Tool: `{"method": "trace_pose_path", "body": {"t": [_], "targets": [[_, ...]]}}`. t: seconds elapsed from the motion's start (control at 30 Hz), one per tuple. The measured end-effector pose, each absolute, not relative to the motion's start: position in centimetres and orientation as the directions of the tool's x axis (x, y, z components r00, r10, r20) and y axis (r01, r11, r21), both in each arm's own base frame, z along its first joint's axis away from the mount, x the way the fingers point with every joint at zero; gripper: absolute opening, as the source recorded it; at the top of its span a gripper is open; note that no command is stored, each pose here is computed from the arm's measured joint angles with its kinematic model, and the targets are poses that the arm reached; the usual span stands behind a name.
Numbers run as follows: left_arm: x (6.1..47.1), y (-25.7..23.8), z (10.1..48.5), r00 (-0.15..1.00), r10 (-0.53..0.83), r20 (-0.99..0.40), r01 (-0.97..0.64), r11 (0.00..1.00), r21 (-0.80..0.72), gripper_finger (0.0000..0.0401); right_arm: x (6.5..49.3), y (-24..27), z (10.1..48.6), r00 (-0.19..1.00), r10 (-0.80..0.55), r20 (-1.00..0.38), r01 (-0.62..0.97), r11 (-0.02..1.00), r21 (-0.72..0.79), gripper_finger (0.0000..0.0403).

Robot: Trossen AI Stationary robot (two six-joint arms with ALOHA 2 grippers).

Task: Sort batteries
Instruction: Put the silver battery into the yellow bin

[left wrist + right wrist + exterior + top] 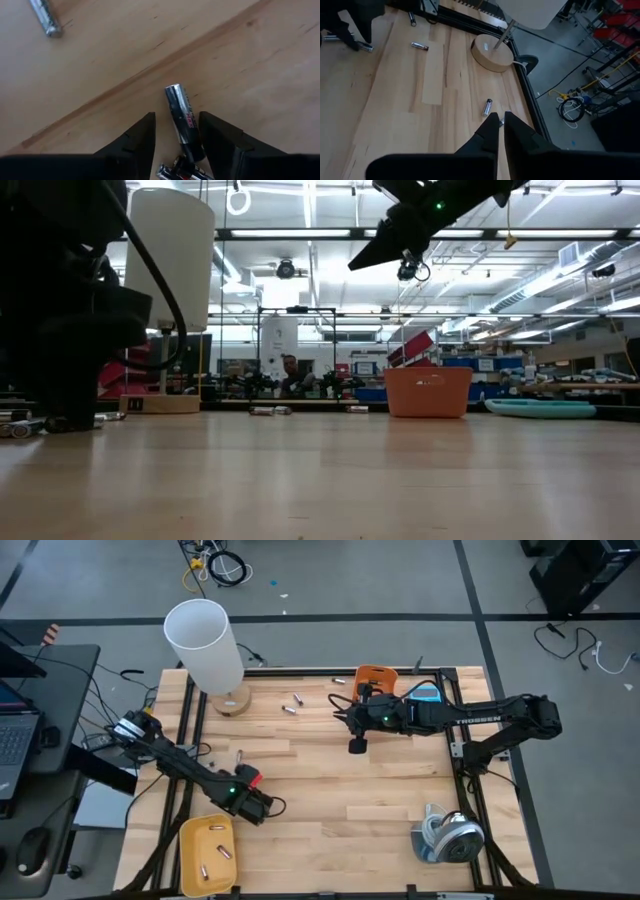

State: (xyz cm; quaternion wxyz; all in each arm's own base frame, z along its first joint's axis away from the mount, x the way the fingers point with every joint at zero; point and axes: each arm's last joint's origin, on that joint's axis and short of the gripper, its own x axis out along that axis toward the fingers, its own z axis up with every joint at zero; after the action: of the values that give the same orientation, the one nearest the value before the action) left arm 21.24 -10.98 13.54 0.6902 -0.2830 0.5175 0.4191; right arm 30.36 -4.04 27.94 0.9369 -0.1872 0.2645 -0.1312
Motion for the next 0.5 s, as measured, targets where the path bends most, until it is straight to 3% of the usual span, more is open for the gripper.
{"method": "trace_pose_path", "body": {"t": [0.1, 0.3, 0.5], "targets": [[21.28, -10.99, 13.50, 0.114, 0.284, -0.952, -0.857, 0.513, 0.050, 0.0124, 30.40, -4.04, 28.01, 0.829, -0.345, -0.439, 0.150, 0.895, -0.420, 0.0014], [21.28, -10.94, 13.56, 0.122, 0.302, -0.945, -0.817, 0.572, 0.078, 0.0023, 30.48, -3.96, 28.11, 0.844, -0.318, -0.431, 0.152, 0.914, -0.375, 0.0012], [21.54, -11.01, 14.28, 0.095, 0.326, -0.941, -0.749, 0.646, 0.148, 0.0021, 30.54, -3.75, 28.11, 0.864, -0.254, -0.435, 0.120, 0.942, -0.312, 0.0016]]}}
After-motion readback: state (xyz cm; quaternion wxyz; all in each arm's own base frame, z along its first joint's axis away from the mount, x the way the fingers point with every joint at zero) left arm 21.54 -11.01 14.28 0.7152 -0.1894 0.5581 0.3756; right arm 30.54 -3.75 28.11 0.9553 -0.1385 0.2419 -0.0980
